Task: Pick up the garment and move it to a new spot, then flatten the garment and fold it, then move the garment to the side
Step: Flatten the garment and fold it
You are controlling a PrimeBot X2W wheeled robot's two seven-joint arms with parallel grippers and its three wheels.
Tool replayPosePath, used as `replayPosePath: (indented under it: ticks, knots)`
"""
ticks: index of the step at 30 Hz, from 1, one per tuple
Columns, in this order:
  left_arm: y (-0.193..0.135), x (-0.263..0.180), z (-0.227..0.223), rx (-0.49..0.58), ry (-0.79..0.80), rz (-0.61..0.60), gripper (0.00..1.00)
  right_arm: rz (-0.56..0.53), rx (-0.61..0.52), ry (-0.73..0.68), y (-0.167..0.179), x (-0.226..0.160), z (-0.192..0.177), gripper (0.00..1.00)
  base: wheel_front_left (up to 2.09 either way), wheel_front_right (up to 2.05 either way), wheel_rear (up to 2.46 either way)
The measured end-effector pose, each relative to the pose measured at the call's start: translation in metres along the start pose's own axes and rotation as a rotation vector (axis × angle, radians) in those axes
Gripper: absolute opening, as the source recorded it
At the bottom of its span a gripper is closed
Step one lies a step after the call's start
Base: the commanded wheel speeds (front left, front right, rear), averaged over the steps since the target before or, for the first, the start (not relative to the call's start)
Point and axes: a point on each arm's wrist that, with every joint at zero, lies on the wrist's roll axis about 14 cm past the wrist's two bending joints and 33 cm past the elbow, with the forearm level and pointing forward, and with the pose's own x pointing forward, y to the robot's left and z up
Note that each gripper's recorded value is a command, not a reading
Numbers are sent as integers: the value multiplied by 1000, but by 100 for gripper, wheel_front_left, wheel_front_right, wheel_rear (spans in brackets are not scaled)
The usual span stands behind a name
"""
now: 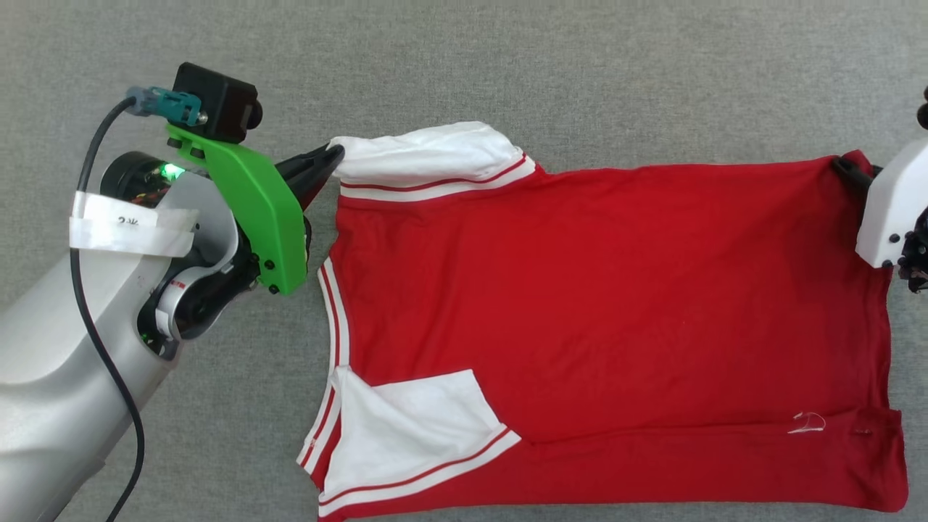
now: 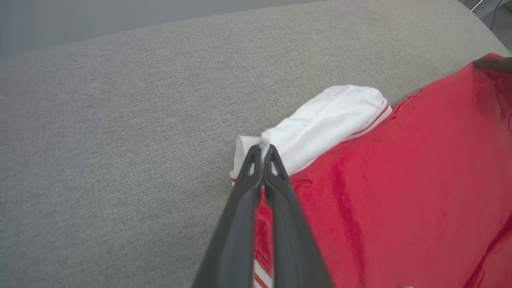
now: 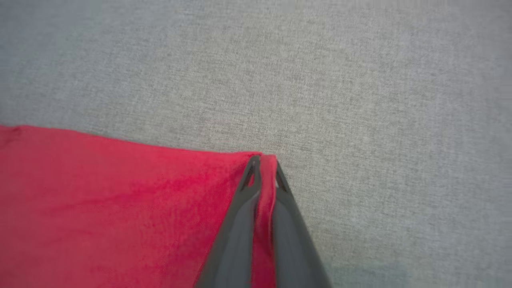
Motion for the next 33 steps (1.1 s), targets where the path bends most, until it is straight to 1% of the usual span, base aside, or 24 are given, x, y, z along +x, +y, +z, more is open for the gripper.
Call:
replayPosePath:
  ticks: [10, 15, 23, 28, 33]
  knots:
    - [-19, -35, 4, -6, -56, 4, 0, -12, 102, -235, -3, -44, 14, 0, 0, 0, 0]
    - [-32, -56, -8, -27, -64, 4, 0, -7, 127, -311, 1, -65, 7, 0, 0, 0, 0]
    - [-49, -87, -42, -85, -49, 20, 0, -5, 187, -360, 6, -92, -20, 0, 0, 0, 0]
    - [-63, -104, -74, -141, 2, 21, 0, 8, 237, -350, 13, -104, -40, 0, 0, 0, 0]
    - [-73, -113, -104, -179, 63, 18, 0, 27, 254, -319, 20, -111, -58, 0, 0, 0, 0]
